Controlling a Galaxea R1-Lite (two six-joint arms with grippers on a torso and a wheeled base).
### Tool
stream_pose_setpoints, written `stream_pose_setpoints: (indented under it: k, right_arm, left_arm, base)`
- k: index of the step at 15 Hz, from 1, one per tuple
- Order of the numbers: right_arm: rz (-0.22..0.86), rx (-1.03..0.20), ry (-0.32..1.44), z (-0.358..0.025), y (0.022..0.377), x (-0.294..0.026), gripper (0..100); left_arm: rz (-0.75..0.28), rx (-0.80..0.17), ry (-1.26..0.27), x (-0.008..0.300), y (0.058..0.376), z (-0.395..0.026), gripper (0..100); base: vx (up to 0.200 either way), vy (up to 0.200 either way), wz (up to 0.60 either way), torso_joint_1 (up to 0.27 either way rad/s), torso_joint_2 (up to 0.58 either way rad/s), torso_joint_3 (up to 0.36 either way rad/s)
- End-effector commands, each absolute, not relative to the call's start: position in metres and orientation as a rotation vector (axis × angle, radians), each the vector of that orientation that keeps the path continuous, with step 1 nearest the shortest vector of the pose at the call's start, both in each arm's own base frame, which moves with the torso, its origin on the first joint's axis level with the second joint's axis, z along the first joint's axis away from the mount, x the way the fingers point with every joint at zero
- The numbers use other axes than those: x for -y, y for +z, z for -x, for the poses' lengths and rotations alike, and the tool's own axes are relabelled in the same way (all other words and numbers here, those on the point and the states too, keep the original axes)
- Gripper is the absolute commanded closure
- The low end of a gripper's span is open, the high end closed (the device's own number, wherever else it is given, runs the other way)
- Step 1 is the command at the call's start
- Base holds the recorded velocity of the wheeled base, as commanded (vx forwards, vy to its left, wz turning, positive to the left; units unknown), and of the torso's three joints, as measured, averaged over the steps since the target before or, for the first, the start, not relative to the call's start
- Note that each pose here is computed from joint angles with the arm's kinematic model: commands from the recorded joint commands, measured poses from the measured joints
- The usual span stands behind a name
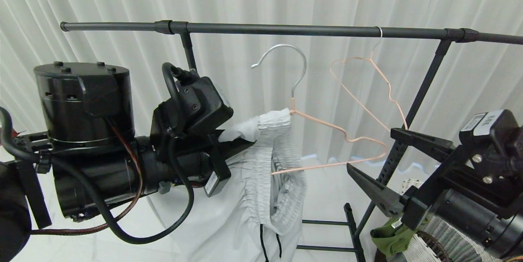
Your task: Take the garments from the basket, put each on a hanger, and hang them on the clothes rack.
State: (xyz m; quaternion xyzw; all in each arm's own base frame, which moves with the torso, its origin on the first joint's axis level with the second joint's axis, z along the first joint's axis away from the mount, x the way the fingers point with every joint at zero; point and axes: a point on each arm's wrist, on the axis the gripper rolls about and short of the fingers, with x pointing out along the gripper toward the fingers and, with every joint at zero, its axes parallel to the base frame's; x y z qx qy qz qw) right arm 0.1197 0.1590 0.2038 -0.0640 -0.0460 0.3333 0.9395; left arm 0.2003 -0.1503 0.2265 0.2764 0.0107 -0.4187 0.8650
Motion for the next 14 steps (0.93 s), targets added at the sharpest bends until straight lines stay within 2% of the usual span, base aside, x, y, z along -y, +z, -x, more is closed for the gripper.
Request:
stream_pose_setpoints:
  k: [1, 3, 5, 8, 11, 14]
  right_arm:
    - [0.134, 0.086, 0.664, -0.123, 0.203, -0.157, 0]
    - [0.118, 0.062, 0.673, -0.124, 0.199, -0.161, 0]
    - [0.078, 0.021, 0.712, -0.122, 0.194, -0.171, 0]
    - [0.024, -0.077, 0.793, -0.113, 0.178, -0.191, 0]
    - [-0.1, -0.159, 0.761, -0.131, 0.173, -0.215, 0]
    - [-0.103, -0.188, 0.689, -0.152, 0.164, -0.217, 0]
  left_arm:
    - [-0.581, -0.044, -0.813, 0.148, 0.225, -0.199, 100]
    - [-0.535, -0.059, -0.73, 0.15, 0.231, -0.199, 100]
    - [-0.463, -0.015, -0.717, 0.157, 0.249, -0.189, 100]
    - [-0.446, 0.033, -0.716, 0.163, 0.262, -0.178, 100]
    - [-0.432, 0.076, -0.744, 0.167, 0.272, -0.169, 100]
    - [-0.43, 0.095, -0.753, 0.167, 0.276, -0.165, 100]
  base:
    - [0.0, 0.0, 0.0, 0.0, 0.0, 0.0]
    - [0.0, 0.0, 0.0, 0.0, 0.0, 0.0]
    - [0.0, 0.0, 0.0, 0.0, 0.0, 0.0]
    - [0.0, 0.0, 0.0, 0.0, 0.0, 0.0]
    - [0.0, 0.0, 0.0, 0.0, 0.0, 0.0]
    - [0.0, 0.0, 0.0, 0.0, 0.0, 0.0]
